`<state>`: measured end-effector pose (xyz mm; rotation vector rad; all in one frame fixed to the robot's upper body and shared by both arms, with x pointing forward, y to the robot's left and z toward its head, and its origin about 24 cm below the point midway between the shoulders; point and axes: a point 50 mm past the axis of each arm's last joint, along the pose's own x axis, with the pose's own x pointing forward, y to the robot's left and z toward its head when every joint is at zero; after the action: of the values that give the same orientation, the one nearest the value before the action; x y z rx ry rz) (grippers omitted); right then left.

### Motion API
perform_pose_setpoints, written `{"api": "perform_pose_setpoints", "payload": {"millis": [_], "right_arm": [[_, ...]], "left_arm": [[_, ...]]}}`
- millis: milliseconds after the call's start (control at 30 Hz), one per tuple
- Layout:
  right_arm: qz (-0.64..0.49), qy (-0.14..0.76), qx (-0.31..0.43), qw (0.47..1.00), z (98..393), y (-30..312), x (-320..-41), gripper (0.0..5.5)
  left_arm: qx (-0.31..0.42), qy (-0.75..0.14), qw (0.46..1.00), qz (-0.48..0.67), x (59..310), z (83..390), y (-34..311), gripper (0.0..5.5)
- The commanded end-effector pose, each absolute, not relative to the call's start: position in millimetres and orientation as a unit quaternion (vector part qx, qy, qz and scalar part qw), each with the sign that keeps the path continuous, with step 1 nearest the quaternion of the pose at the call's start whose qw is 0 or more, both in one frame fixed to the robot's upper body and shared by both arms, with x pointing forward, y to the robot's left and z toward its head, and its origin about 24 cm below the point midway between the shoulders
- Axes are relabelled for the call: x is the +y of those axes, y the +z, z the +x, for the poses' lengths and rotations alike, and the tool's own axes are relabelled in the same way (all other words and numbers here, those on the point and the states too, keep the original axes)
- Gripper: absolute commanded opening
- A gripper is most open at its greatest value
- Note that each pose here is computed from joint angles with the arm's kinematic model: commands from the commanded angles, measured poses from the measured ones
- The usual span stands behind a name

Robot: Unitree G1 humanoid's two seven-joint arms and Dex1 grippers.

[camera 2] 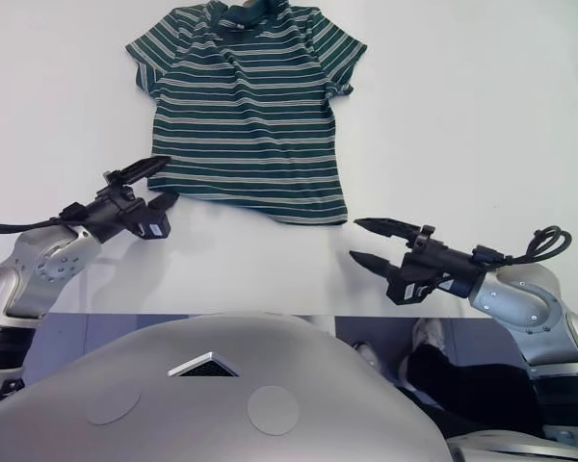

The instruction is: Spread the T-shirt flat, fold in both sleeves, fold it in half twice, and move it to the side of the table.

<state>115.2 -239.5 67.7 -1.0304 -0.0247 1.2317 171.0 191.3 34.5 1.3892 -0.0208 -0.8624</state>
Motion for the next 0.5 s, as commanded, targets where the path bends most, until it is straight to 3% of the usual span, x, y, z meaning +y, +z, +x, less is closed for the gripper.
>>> {"api": "perform_pose_setpoints", "payload": {"millis": [33, 133, 267, 500], "right_arm": [[-0.523, 0.564, -0.010, 0.638, 127.3, 47.0, -238.2, 2.98], [-0.563, 0.543, -0.012, 0.623, 140.7, 30.1, -230.7, 2.98], [-0.588, 0.525, -0.022, 0.614, 160.8, 12.6, -213.2, 2.98], [-0.552, 0.562, -0.017, 0.616, 165.7, 18.0, -209.6, 1.59]], "left_arm": [[0.107, -0.446, 0.630, 0.626, 209.1, 148.1, -7.5, 3.62], [0.106, -0.451, 0.626, 0.628, 210.2, 153.0, -9.9, 3.62], [0.096, -0.463, 0.626, 0.620, 204.0, 160.9, -15.1, 2.64], [0.098, -0.502, 0.634, 0.580, 197.0, 161.3, -12.0, 1.20]]}}
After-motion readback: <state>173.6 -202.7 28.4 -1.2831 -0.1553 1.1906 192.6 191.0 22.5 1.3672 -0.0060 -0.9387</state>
